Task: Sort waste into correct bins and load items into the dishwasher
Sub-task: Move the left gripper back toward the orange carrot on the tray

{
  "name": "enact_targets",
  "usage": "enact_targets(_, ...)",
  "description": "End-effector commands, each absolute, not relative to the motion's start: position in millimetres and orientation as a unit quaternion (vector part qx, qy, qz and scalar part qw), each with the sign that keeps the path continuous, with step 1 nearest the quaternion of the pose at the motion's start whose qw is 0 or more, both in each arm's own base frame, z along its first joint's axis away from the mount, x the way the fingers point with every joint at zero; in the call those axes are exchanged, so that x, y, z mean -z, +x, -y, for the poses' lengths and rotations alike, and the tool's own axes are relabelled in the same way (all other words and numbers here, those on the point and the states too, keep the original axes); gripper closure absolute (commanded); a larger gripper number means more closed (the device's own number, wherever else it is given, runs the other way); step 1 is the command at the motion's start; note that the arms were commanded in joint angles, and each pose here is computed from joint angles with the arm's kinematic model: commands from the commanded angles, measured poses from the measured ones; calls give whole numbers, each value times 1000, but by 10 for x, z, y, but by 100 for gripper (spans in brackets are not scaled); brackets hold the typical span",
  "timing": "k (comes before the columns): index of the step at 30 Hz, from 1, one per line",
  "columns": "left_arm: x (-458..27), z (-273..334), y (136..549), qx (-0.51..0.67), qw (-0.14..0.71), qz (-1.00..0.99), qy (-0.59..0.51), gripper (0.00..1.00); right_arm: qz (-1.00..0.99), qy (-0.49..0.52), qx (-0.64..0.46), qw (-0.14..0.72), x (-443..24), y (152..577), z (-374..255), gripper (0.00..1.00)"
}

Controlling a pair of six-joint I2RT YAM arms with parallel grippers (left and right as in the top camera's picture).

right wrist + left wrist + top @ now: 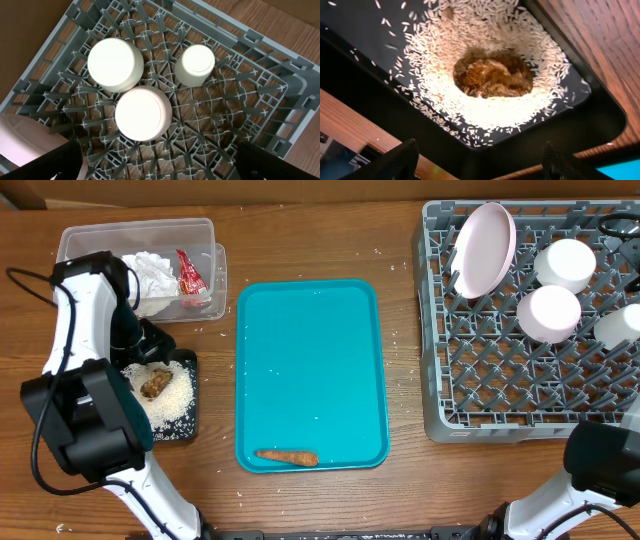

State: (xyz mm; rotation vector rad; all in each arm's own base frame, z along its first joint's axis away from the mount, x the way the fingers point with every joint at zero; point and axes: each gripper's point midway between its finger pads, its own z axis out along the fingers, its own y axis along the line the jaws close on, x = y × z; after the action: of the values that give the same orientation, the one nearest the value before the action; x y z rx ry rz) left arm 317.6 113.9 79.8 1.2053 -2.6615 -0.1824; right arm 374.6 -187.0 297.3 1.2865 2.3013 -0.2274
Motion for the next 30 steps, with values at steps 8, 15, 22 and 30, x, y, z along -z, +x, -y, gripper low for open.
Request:
enact_targets(8,-835,-689,3296,7,118,932,343,13,-840,474,87,248,-2984,3742,1887,0)
enact_targets(15,-874,336,3237,-34,153,974,166,10,-840,474,87,248,-2983,3741,1887,0)
enact_targets(22,-926,1271,2826,0,188,982,4,8,-840,474,87,248,-2983,3741,1887,0)
enact_targets(30,-952,1514,2434,28,217,975,-36,7,-840,474,87,248,-2984,3742,1887,0)
